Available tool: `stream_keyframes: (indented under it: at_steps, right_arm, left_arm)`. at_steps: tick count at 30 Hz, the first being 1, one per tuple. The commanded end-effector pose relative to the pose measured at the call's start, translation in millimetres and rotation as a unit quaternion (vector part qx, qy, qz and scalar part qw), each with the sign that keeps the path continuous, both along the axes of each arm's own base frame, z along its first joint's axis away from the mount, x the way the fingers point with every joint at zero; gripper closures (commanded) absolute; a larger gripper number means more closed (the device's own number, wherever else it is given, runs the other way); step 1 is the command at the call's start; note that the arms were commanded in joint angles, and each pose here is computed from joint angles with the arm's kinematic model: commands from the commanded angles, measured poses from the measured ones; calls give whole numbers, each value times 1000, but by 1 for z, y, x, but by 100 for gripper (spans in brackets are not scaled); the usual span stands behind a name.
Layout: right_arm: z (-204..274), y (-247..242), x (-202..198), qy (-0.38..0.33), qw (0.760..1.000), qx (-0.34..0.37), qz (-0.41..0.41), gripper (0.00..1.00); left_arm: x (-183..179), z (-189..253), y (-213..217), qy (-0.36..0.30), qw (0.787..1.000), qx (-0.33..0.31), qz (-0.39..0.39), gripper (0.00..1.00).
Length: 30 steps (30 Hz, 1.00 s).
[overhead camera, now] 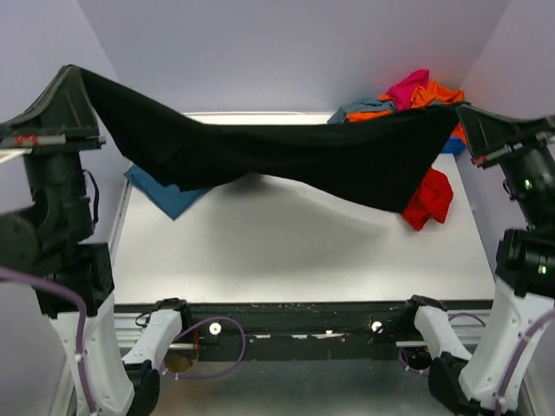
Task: Fold and stack the t-shirts
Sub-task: Flatten out the tshirt
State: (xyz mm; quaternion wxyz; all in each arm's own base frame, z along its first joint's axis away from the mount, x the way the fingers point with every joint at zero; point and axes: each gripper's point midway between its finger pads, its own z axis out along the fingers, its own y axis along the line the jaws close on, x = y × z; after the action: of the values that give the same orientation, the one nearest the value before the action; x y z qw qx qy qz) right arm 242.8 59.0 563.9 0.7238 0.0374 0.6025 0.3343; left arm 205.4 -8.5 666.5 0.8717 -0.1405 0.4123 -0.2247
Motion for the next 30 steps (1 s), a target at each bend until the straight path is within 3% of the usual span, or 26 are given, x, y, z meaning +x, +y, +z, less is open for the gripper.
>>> stream_keyframes:
  at_steps: [1, 4, 8, 13, 16, 19, 25, 30]
  right_arm:
    - [36, -18, -23, -94, 992, -6, -82, 99]
    - [32, -22, -3, -59, 995, 0, -76, 99]
    - [-5, -28, 54, 53, 997, 31, -40, 99]
    - [-96, -33, 141, 214, 974, 75, 15, 99]
    - [-127, -20, 175, 270, 960, 61, 39, 99]
    - [-127, -5, 196, 282, 957, 47, 59, 99]
    - [-85, -13, 211, 238, 969, 58, 42, 99]
    - [-51, -36, 233, 203, 973, 93, 58, 99]
  left_arm:
    - [-43, 31, 14, -91, 995, -13, 43, 100]
    - [-17, 32, 17, -67, 997, -15, 46, 100]
    - [58, 3, 20, 21, 999, -23, 41, 100]
    - [168, -60, 19, 129, 991, -27, 26, 100]
    - [211, -74, 14, 156, 988, -18, 9, 100]
    - [199, -37, 14, 103, 994, -17, 8, 100]
    - [118, 67, 6, -41, 999, 5, 2, 100]
    - [106, 88, 4, -74, 997, 6, -2, 100]
